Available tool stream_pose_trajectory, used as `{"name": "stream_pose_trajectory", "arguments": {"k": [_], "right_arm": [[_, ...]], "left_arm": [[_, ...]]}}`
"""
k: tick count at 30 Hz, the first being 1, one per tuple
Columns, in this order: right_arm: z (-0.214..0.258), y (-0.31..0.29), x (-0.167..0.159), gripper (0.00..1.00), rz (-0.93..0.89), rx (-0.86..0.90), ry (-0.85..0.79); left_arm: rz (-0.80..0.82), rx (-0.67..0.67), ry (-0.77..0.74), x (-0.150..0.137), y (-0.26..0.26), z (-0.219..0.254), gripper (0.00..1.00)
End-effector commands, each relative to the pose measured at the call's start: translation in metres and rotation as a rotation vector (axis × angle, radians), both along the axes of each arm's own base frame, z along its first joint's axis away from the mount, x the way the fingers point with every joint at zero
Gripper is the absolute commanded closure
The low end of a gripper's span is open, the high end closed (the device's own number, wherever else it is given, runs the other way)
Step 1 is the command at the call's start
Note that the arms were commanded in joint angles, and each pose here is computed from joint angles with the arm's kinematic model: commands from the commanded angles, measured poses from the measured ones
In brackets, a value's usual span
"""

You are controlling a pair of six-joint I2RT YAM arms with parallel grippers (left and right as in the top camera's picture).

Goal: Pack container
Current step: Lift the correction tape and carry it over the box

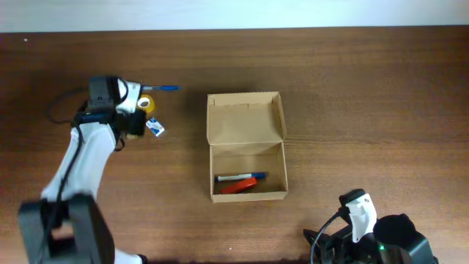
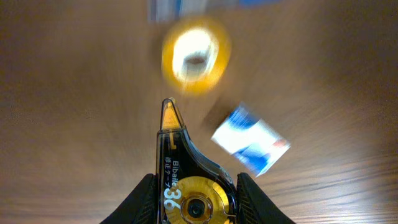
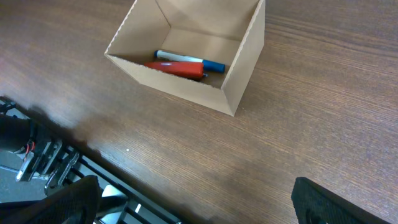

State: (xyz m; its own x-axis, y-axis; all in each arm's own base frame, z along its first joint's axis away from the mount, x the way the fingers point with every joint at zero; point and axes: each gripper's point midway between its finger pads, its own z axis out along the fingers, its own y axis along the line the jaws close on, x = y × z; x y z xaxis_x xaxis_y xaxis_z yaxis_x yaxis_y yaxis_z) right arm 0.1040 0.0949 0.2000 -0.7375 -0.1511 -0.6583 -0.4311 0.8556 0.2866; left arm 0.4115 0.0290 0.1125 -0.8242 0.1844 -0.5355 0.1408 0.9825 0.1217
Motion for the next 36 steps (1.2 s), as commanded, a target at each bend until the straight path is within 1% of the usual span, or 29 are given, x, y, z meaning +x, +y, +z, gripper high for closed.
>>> {"name": "stream_pose_trajectory", "arguments": {"k": [1,3,5,6,9,11,15,19,23,27,33,36], "right_arm": [[-0.001,0.002,-0.001,0.01,0.014,-0.001,0.005],[-0.001,0.002,-0.001,0.01,0.014,-0.001,0.005],[-0.001,0.002,-0.001,0.01,0.014,-0.001,0.005],[-0.001,0.002,-0.001,0.01,0.014,-0.001,0.005],[-0.001,0.002,-0.001,0.01,0.014,-0.001,0.005],[-0.001,0.002,-0.001,0.01,0.014,-0.001,0.005],[-0.001,0.002,-0.001,0.01,0.014,-0.001,0.005],[-0.001,0.002,-0.001,0.01,0.014,-0.001,0.005],[-0.001,0.002,-0.001,0.01,0.014,-0.001,0.005],[-0.001,0.002,-0.001,0.01,0.014,-0.001,0.005],[-0.001,0.002,-0.001,0.01,0.014,-0.001,0.005],[-0.001,0.002,-0.001,0.01,0.014,-0.001,0.005]], "left_arm": [[-0.092,-0.008,-0.162,0.003,-0.042,0.064,0.98],[-0.18,-0.016,-0.211,-0.003,-0.078,0.083,0.98],[-0.287,-0.017,-0.234,-0.012,-0.116,0.092,0.98],[-0.359,-0.018,-0.237,-0.018,-0.142,0.093,0.98],[-0.488,-0.026,-0.23,-0.034,-0.189,0.09,0.98],[-0.613,-0.019,-0.223,-0.048,-0.218,0.086,0.98],[-0.81,0.0,-0.214,-0.071,-0.258,0.079,0.98],[-0.945,0.05,-0.169,-0.088,-0.274,0.062,0.98],[-1.068,0.012,-0.07,-0.109,-0.284,0.038,0.98],[-1.121,0.031,0.033,-0.119,-0.281,0.011,0.98],[-1.131,0.039,0.113,-0.121,-0.279,-0.015,0.98],[-1.168,0.06,0.155,-0.127,-0.276,-0.026,0.98]]}}
